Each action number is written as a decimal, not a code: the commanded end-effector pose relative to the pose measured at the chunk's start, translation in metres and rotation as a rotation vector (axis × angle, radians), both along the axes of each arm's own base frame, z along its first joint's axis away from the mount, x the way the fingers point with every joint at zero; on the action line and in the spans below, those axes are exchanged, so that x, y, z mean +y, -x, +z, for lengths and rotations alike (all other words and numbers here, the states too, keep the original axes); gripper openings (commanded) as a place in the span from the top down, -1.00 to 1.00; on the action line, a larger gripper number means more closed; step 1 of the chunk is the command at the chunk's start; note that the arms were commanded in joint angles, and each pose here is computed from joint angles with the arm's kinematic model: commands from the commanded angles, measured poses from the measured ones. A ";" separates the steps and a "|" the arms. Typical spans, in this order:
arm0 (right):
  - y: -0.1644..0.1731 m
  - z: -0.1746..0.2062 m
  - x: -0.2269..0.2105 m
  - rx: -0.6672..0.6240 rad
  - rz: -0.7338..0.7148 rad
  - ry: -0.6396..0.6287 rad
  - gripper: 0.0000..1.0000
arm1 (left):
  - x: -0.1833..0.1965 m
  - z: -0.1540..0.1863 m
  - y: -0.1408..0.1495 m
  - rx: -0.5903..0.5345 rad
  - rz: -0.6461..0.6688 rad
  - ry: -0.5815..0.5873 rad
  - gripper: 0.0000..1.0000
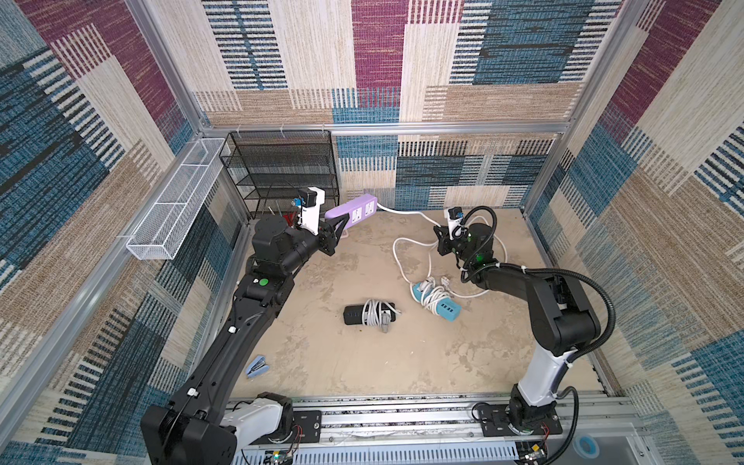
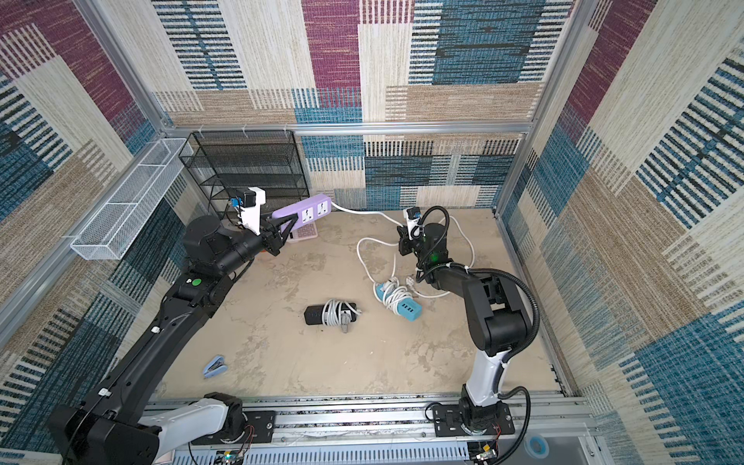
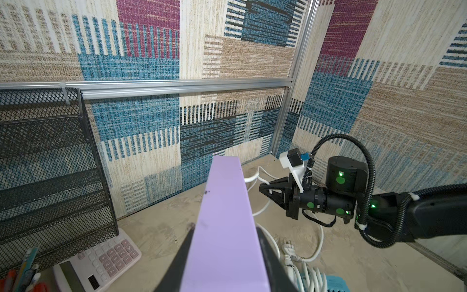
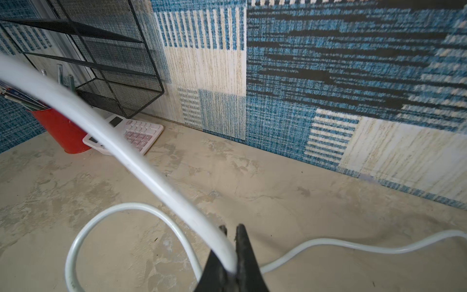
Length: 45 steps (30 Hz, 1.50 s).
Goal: Unwrap the cord wrapped around the power strip
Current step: Unwrap the power cord from the power strip, then place the power strip at the center of the board.
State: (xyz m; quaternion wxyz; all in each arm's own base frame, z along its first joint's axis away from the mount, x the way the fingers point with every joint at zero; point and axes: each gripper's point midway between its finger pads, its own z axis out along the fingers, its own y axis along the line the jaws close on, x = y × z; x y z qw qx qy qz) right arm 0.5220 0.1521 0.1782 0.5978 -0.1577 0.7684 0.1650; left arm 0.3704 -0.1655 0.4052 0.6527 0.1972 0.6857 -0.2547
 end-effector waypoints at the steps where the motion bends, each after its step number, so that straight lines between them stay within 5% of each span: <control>1: -0.001 -0.036 -0.017 0.170 -0.080 0.020 1.00 | 0.011 0.042 -0.010 -0.135 0.061 0.071 1.00; 4: 0.003 -0.029 -0.012 0.167 -0.042 0.017 0.97 | 0.001 0.031 -0.017 -0.097 0.010 0.069 1.00; 5: 0.006 -0.024 -0.010 0.160 -0.029 0.015 0.83 | -0.002 0.027 -0.019 -0.083 0.002 0.067 1.00; 8: 0.019 -0.011 -0.007 0.130 0.006 0.022 -0.06 | -0.005 0.018 -0.025 -0.056 -0.005 0.054 1.00; 10: 0.031 0.001 -0.006 0.092 0.022 0.029 -0.49 | -0.006 0.015 -0.028 -0.044 -0.008 0.045 1.00; 14: 0.060 0.029 -0.007 0.001 0.041 0.064 -0.98 | -0.007 0.007 -0.033 -0.016 0.003 0.021 1.00; 26: 0.148 0.132 0.052 -0.423 0.217 0.276 -0.97 | -0.024 -0.005 -0.038 0.093 -0.034 -0.048 1.00; 33: 0.167 0.182 0.084 -0.660 0.346 0.342 -0.97 | -0.044 -0.010 -0.031 0.147 -0.116 -0.100 1.00; 45: 0.153 0.194 0.127 -0.697 0.512 0.438 -0.97 | -0.071 -0.008 -0.010 0.181 -0.253 -0.114 1.00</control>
